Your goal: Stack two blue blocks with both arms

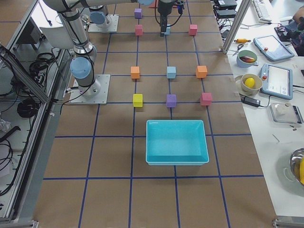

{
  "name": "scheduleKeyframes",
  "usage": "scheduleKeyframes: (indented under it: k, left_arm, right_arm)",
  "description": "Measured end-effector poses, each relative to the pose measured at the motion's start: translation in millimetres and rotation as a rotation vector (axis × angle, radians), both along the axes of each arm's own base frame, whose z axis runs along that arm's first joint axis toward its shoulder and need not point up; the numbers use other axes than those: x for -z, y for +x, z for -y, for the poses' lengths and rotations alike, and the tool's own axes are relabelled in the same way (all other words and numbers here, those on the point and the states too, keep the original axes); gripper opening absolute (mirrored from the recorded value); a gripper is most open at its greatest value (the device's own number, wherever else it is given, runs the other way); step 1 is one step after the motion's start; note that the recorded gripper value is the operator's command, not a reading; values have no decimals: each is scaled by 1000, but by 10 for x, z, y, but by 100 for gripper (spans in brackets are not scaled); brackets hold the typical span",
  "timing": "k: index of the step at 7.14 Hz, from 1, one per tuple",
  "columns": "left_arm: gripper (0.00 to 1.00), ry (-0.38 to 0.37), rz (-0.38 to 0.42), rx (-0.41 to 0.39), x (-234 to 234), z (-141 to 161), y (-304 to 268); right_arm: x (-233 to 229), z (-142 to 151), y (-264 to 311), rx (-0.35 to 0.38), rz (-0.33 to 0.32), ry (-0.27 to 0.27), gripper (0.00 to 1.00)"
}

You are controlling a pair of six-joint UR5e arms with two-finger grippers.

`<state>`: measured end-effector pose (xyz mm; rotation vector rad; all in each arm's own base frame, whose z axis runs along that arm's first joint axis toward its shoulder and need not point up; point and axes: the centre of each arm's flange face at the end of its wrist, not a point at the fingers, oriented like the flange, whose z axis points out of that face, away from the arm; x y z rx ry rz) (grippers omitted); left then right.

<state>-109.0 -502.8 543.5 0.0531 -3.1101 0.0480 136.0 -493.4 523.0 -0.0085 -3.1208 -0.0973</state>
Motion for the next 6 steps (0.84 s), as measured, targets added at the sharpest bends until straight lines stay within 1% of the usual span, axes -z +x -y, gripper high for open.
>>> scheduleKeyframes:
  k: [4, 6]
  left_arm:
    - [100, 2, 2, 4, 2, -3, 0]
    - [100, 6, 20, 8, 17, 4, 11]
  right_arm:
    - [1, 0, -4, 2, -1, 1, 100]
    - [1, -1, -1, 1, -2, 1, 100]
